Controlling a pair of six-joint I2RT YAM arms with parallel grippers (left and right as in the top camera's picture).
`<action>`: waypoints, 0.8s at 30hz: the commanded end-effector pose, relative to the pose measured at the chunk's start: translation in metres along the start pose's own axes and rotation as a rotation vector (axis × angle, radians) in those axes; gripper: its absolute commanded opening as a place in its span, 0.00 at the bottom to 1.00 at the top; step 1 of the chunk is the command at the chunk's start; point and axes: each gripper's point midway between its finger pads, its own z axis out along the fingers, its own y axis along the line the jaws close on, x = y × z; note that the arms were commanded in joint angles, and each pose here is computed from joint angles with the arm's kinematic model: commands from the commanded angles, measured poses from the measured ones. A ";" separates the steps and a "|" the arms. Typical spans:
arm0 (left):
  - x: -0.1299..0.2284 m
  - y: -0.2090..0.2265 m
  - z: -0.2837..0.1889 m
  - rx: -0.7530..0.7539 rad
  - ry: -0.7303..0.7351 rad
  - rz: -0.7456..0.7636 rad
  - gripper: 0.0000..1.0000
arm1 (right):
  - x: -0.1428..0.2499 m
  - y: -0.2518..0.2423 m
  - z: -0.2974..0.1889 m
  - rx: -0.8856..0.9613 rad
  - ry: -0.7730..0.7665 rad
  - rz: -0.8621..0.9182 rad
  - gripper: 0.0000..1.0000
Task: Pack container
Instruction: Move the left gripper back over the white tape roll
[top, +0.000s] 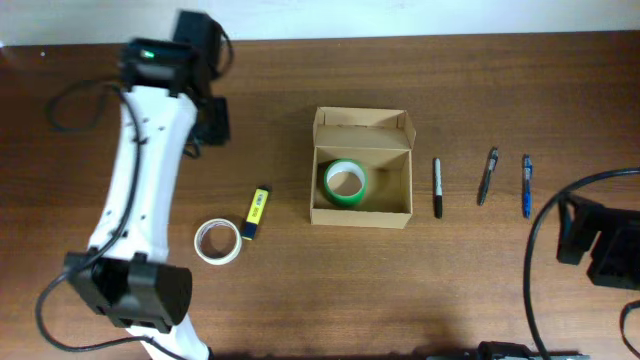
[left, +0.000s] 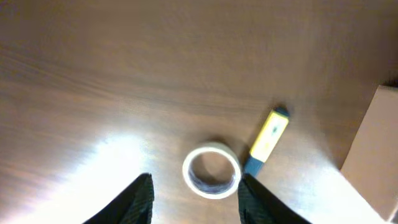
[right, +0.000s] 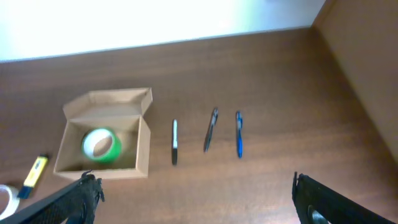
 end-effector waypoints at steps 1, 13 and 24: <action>0.026 -0.034 0.032 0.089 0.103 0.029 0.43 | -0.013 -0.005 -0.017 0.028 -0.079 0.005 0.99; 0.142 -0.091 0.046 0.140 0.323 0.227 0.42 | -0.019 -0.006 -0.010 0.038 -0.057 0.009 0.99; 0.184 -0.076 0.027 0.167 0.239 0.145 0.43 | -0.017 0.002 -0.009 0.001 -0.046 -0.019 0.99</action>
